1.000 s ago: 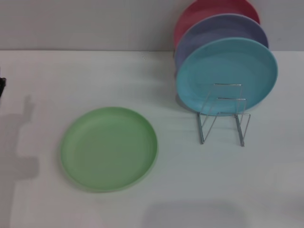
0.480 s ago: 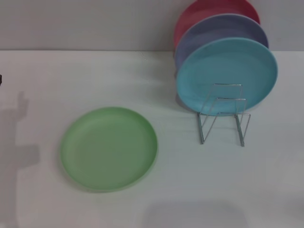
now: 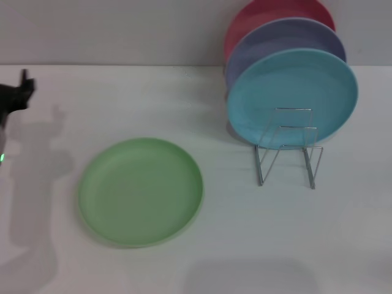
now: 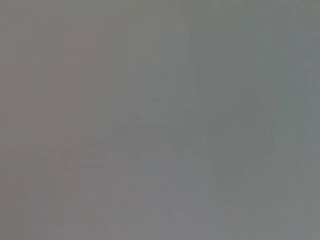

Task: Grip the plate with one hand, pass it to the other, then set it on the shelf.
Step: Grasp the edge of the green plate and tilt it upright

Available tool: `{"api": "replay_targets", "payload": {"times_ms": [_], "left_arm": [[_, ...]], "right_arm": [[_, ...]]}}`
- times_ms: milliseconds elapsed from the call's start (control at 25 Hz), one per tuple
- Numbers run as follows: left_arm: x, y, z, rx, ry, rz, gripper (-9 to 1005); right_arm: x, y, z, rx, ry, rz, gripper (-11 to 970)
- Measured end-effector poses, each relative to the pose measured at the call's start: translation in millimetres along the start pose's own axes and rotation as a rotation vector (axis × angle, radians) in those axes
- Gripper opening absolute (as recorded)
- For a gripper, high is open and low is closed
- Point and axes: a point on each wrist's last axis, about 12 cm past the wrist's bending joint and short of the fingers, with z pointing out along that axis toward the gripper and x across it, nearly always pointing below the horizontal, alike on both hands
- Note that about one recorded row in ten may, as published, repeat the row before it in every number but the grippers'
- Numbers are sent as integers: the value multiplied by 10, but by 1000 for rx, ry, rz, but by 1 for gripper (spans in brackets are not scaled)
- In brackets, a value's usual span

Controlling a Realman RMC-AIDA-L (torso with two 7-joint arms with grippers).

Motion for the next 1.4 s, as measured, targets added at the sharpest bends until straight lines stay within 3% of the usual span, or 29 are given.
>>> {"api": "replay_targets", "payload": {"times_ms": [120,280,440,520,680,880,1400], "left_arm": [[-121,-25,1,88,22,-44,863],[-336,-43,-9,307,89,-121,863],[-502,48,-27,489,178,-217,863],[-561,106,-32,532,232,-272,863],[-659,176,-43,588,381,-305,863],[-715,118,-92,646,559,-289,863],[-625,95,-132,587,725,-356,862]], "right_arm": [[1,7,5,-1,-1,1,638],[2,17,17,-4,-3,9,637],[-5,18,45,-8,-7,31,637],[-9,22,65,-11,-11,34,637],[-15,36,107,-19,-17,32,637],[-21,46,160,-26,-22,31,638],[-17,128,302,-47,-31,42,638]]}}
